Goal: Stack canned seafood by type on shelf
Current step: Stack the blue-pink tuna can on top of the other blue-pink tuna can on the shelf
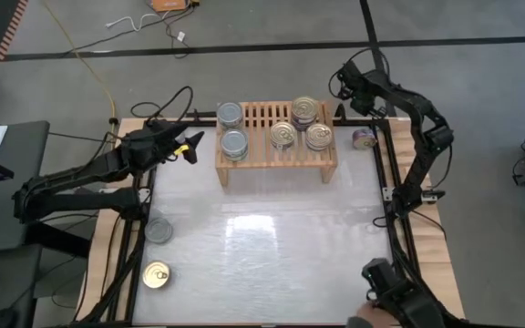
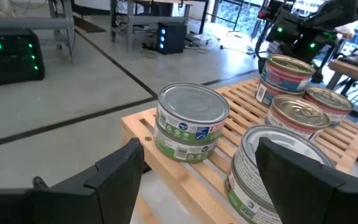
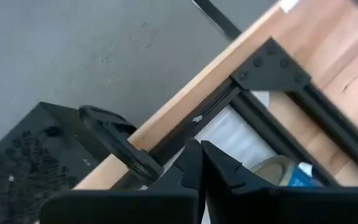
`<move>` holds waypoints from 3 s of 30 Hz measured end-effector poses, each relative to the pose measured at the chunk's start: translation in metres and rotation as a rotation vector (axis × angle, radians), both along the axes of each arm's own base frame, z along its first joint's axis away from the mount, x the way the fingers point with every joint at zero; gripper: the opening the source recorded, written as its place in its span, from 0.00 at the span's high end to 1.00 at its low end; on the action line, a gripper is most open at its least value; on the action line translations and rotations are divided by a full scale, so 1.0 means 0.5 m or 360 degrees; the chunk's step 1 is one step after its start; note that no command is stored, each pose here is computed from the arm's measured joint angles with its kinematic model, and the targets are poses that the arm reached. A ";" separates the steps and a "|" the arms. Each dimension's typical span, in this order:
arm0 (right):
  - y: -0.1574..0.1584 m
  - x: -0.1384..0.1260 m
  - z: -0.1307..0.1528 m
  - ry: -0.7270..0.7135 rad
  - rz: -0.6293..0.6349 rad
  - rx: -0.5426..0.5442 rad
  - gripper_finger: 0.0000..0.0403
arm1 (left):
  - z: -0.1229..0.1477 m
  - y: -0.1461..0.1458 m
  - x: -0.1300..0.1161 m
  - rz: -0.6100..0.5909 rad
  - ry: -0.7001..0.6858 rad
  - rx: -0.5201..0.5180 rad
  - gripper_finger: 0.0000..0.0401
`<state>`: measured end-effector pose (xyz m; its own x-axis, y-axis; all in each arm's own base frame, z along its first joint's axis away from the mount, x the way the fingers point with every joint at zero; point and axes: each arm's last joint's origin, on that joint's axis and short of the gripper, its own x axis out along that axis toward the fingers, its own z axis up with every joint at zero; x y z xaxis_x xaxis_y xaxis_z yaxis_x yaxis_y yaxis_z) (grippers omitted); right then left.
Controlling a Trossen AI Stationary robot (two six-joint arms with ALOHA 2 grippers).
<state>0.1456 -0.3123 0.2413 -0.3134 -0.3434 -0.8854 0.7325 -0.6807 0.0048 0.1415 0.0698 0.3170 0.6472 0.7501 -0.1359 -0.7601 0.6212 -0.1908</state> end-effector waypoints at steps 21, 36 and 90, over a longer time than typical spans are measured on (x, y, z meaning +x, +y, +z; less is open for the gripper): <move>0.041 0.003 -0.065 0.0052 0.0172 0.0283 0.93 | -0.001 -0.001 0.001 -0.0035 -0.0005 -0.0018 0.26; 0.110 0.022 -0.062 0.0246 0.0280 0.0647 0.93 | -0.002 -0.007 0.001 -0.0171 -0.0012 -0.0055 0.26; 0.772 -0.022 0.086 -0.0231 0.1357 -0.0026 0.94 | -0.038 -0.069 0.044 -0.0603 0.0214 -0.0172 0.26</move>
<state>0.1348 0.0739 0.2844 0.1726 -0.4227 -0.8897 0.9845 0.1018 0.1426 0.1635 0.0355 0.2982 0.8458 0.4390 -0.3033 -0.5042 0.8436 -0.1849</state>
